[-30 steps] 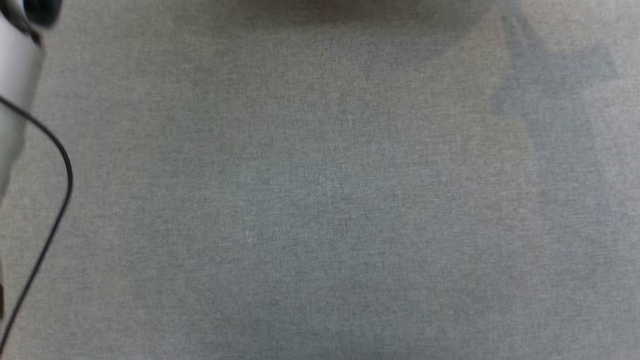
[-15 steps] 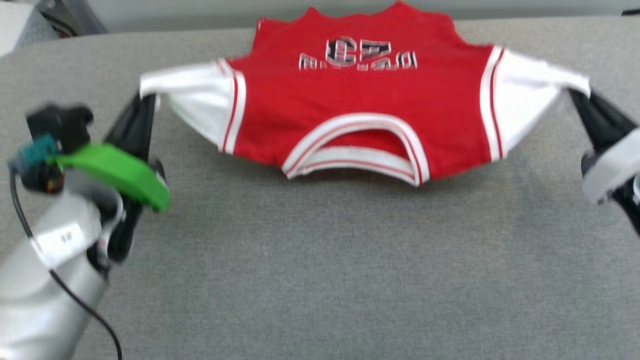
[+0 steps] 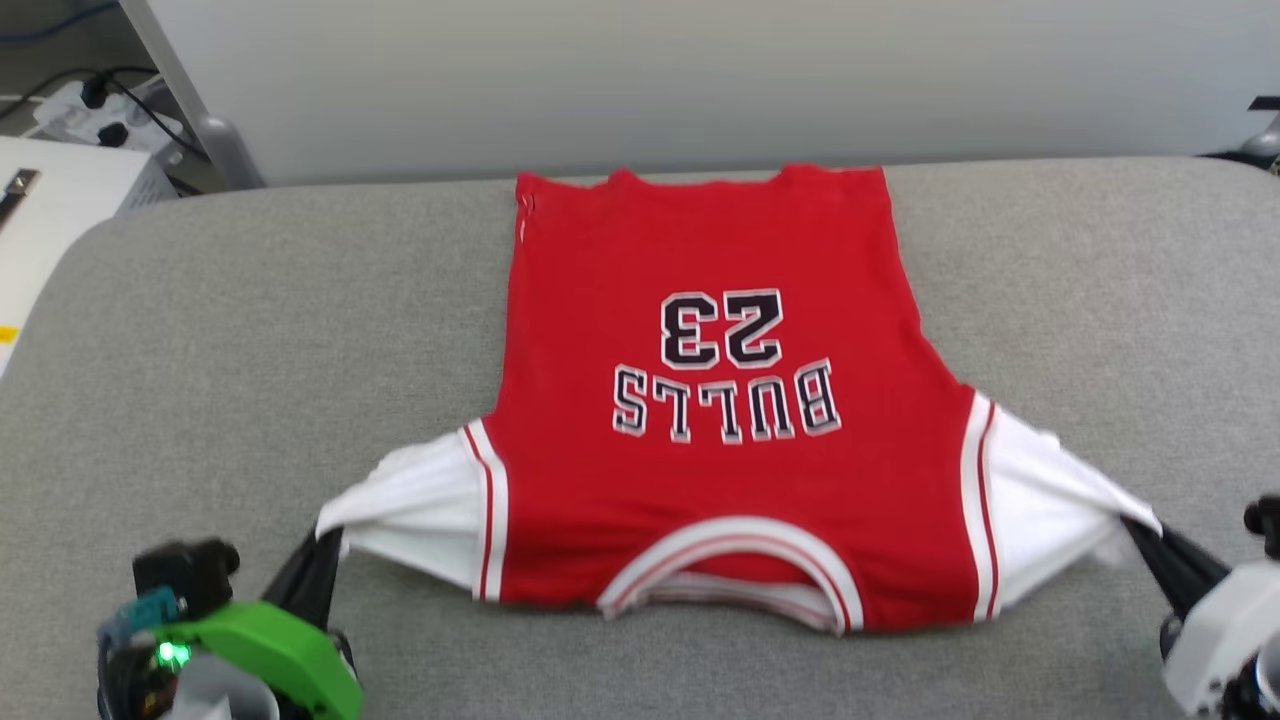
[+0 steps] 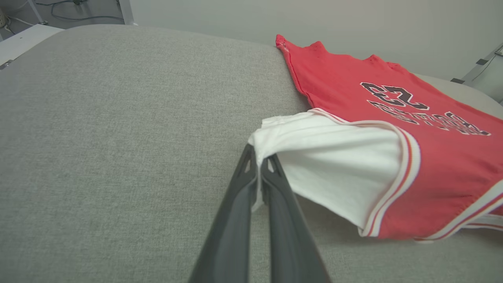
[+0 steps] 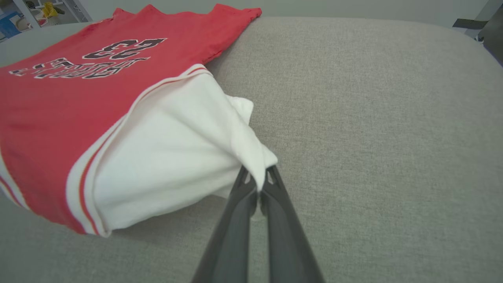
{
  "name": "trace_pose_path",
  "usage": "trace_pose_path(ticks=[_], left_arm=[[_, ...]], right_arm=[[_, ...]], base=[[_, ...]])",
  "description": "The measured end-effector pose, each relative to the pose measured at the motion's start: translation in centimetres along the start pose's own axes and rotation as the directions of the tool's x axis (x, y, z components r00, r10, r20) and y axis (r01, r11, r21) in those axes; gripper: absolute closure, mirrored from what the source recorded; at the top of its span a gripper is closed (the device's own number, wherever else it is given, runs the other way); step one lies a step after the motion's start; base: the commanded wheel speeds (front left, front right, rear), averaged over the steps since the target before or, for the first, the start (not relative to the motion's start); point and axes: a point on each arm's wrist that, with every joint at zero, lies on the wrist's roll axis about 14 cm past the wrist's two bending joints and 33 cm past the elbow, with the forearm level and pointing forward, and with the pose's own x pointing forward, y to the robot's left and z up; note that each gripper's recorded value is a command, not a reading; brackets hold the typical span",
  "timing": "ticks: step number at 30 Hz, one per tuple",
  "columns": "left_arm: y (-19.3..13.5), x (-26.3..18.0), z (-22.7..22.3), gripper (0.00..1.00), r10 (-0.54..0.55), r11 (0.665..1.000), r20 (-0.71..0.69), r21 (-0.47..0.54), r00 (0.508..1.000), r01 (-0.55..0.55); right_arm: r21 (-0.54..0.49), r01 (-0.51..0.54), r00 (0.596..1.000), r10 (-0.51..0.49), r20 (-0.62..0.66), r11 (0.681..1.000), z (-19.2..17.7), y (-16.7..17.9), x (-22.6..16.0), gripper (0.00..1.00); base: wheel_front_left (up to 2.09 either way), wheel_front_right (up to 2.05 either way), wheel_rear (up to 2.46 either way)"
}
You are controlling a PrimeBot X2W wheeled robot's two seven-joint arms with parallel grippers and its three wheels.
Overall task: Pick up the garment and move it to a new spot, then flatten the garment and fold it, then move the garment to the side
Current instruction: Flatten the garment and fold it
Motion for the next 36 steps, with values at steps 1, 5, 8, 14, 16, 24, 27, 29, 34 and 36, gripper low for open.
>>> trace_pose_path(ticks=[1, 5, 8, 14, 16, 24, 27, 29, 34, 36], left_arm=[[0.1, -0.7, -0.7, 1.00, 0.008, 1.000, -0.015, -0.006, 1.000, -0.008], [0.4, -3.3, -3.6, 1.00, 0.052, 0.998, -0.080, -0.041, 0.995, -0.055], [0.9, -4.2, -5.0, 1.00, 0.077, 0.995, -0.119, -0.047, 0.990, -0.083], [1.0, -5.0, -7.2, 1.00, 0.097, 0.992, -0.174, -0.062, 0.980, -0.109], [1.1, -5.0, -7.5, 1.00, 0.101, 0.991, -0.182, -0.065, 0.978, -0.115], [0.3, -4.3, -7.2, 1.00, 0.071, 0.996, -0.166, -0.036, 0.984, -0.078], [-0.1, -4.0, -6.7, 1.00, 0.058, 0.997, -0.146, -0.036, 0.988, -0.064], [-0.5, -3.7, -6.2, 1.00, 0.046, 0.998, -0.132, -0.036, 0.990, -0.051], [-1.6, -2.8, -4.7, 1.00, 0.020, 1.000, -0.081, -0.012, 0.997, -0.021], [-2.0, -2.3, -4.2, 1.00, 0.009, 1.000, -0.067, -0.012, 0.998, -0.010]], right_arm=[[0.015, 0.010, 1.000, -0.009, -0.017, 1.000, -0.9, -0.1, -0.7, 1.00], [0.067, 0.053, 0.992, -0.045, -0.120, 0.996, -5.2, -0.1, -3.9, 1.00], [0.079, 0.069, 0.982, -0.054, -0.180, 0.994, -7.0, -0.1, -5.0, 1.00], [0.103, 0.095, 0.957, -0.063, -0.284, 0.990, -9.6, 0.1, -6.2, 1.00], [0.103, 0.096, 0.954, -0.062, -0.293, 0.990, -9.8, 0.3, -6.0, 1.00], [0.073, 0.074, 0.968, -0.054, -0.246, 0.995, -7.7, 0.8, -4.3, 0.00], [0.056, 0.058, 0.983, -0.047, -0.177, 0.997, -5.1, 0.9, -3.1, 0.00], [0.041, 0.055, 0.993, -0.050, -0.108, 0.998, -2.5, 0.5, -2.2, 0.00], [-0.046, 0.067, 0.991, -0.061, 0.115, 0.997, 7.0, -1.4, 0.1, 0.00], [-0.083, 0.067, 0.984, -0.052, 0.167, 0.994, 10.2, -1.6, 1.0, 0.00]], base=[[0.00, 0.00, 0.00], [0.00, 0.00, 0.00], [0.00, 0.00, 0.00], [0.00, 0.00, 0.00], [0.00, 0.00, 0.00], [0.00, 0.00, 0.00], [0.00, 0.00, 0.00], [0.00, 0.00, 0.00], [0.00, 0.00, 0.00], [0.00, 0.00, 0.00]])
